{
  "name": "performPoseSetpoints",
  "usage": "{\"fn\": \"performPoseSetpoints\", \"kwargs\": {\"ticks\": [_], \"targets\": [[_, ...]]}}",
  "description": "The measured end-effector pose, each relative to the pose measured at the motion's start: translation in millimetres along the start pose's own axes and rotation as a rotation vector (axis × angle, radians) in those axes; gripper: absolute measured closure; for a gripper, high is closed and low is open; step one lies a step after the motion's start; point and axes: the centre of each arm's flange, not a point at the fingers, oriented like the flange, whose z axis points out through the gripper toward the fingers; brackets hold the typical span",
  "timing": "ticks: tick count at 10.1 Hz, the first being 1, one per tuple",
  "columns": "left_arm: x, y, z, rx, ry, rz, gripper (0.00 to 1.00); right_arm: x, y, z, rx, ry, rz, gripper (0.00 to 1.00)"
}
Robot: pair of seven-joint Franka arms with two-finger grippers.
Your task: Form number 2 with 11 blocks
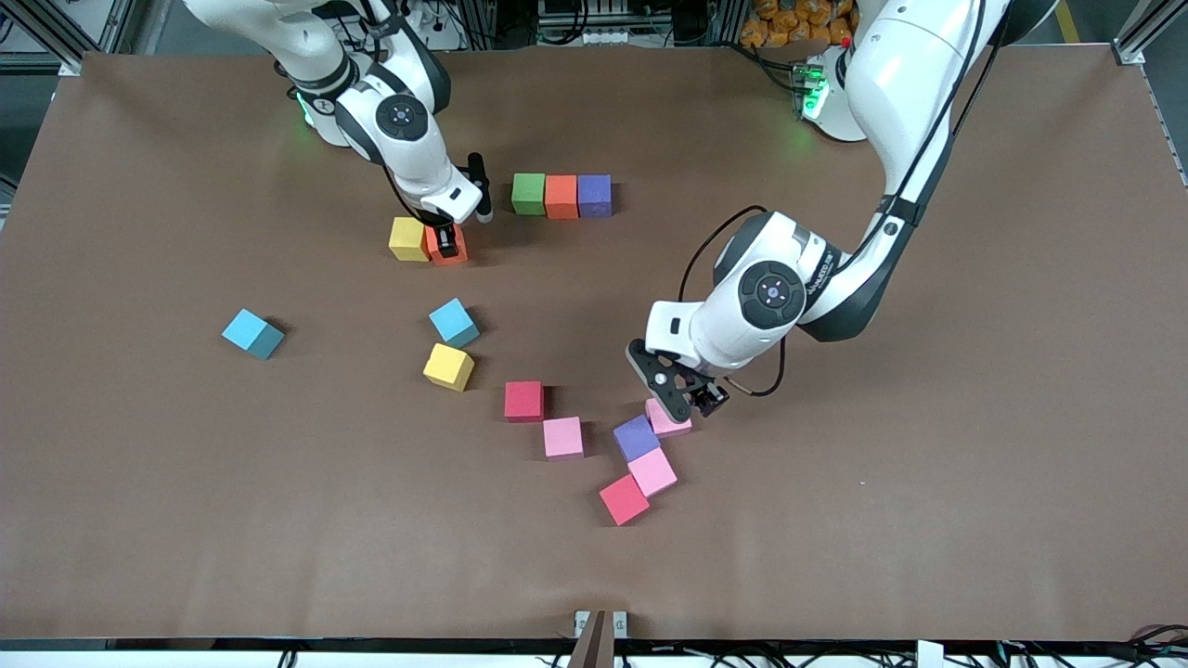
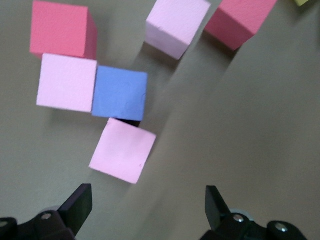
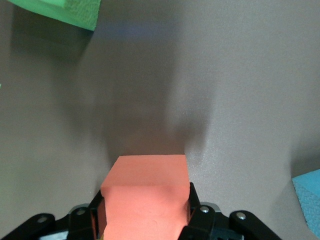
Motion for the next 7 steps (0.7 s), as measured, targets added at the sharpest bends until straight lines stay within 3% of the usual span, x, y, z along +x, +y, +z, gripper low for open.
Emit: {"fn": "performPoseSetpoints", "kwargs": {"ticks": [4,7], "targets": [[11.2,-9.9,31.4,0.054,-0.005,0.003,0.0,5.8,20.3,-16.2,0.003,0.067,0.13,0.41],[14.0,-10.8,59.4,0.08,0.006,0.115,0.0,27.3,46.3,-48.5,0.035,0.08,0.263,0.43]]}}
